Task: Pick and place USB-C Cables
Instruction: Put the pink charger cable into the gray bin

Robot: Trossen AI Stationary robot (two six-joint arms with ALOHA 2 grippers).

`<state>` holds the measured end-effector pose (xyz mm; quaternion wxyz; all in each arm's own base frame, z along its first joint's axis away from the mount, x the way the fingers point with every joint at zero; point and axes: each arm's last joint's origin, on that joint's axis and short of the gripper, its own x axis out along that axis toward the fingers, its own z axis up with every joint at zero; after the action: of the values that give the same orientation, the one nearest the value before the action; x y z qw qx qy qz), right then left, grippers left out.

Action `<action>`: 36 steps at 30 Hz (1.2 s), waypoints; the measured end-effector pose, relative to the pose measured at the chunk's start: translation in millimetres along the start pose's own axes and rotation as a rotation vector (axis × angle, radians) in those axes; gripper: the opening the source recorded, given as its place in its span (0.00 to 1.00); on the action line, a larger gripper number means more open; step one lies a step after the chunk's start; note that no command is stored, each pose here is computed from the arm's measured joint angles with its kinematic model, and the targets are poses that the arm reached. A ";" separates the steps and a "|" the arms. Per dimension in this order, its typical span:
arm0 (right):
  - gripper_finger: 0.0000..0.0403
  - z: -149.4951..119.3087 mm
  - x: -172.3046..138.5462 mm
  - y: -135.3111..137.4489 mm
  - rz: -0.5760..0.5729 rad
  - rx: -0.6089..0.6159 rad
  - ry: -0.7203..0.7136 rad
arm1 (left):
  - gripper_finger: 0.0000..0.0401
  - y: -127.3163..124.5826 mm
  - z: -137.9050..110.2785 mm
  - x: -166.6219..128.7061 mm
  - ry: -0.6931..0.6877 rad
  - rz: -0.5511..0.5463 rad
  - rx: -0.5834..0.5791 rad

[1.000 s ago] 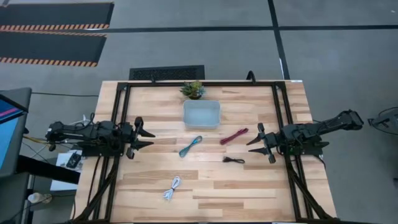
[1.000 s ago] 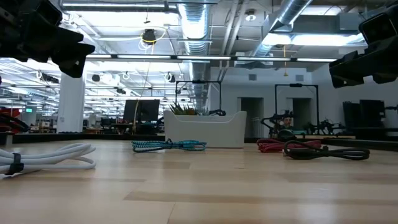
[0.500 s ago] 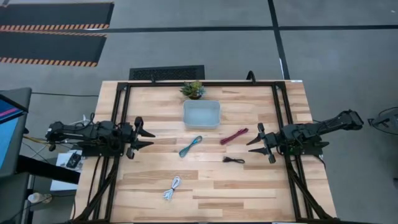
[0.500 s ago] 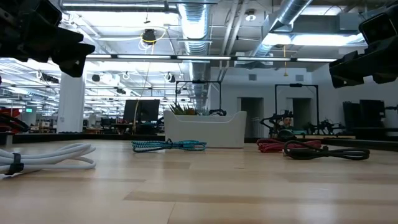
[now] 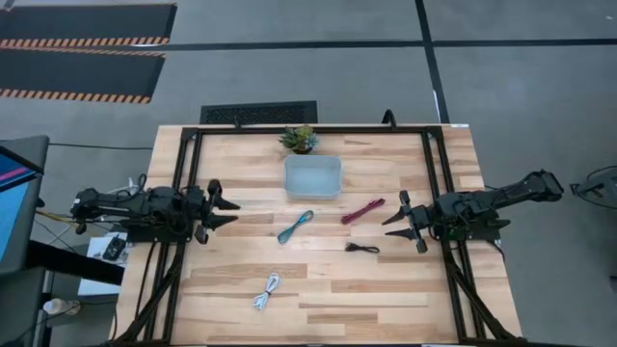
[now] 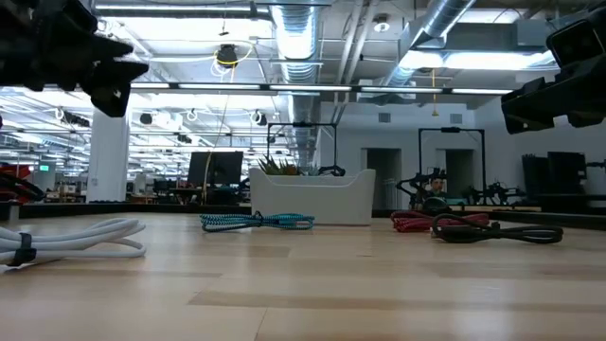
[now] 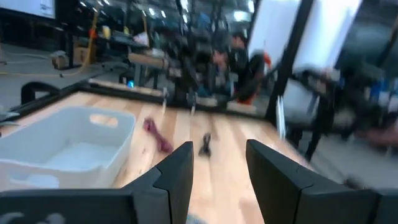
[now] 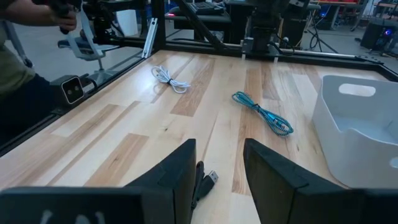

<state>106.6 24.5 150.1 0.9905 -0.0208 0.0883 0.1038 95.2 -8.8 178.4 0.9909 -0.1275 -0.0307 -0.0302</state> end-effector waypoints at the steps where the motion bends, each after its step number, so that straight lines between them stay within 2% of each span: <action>1: 0.40 0.1 0.0 0.0 0.000 -0.008 0.000 | 0.35 -0.2 2.0 -0.1 -0.022 0.005 -0.041; 6: 0.40 0.7 0.0 -1.1 -0.011 -0.011 -0.007 | 0.35 1.5 4.8 -0.2 -0.071 0.072 -0.177; 10: 0.40 0.9 0.0 -1.6 -0.015 0.014 -0.008 | 0.35 5.4 7.4 -1.1 -0.146 0.207 -0.257; 13: 0.40 1.2 0.0 -0.9 -0.008 0.152 -0.012 | 0.35 9.0 9.5 -2.5 -0.216 0.336 -0.305; 18: 0.40 1.9 0.0 -1.0 -0.008 0.414 -0.021 | 0.35 13.3 9.0 -4.4 -0.286 0.473 -0.407; 25: 0.40 6.8 -0.2 -1.6 -0.013 0.493 -0.076 | 0.35 16.1 6.3 -5.7 -0.316 0.557 -0.469; 30: 0.40 13.2 -0.9 -2.5 -0.023 0.497 -0.147 | 0.35 16.2 8.0 -6.1 -0.348 0.564 -0.498; 32: 0.40 18.7 -1.9 -3.5 -0.040 0.502 -0.211 | 0.35 13.4 14.4 -5.8 -0.390 0.486 -0.524; 36: 0.40 33.4 -6.6 -7.1 -0.113 0.528 -0.394 | 0.35 3.8 37.7 -8.3 -0.491 0.267 -0.487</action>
<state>107.5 18.3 184.3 0.9639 0.2520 -0.0821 0.0244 85.1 4.9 213.2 0.8898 -0.3658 -0.2427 0.1246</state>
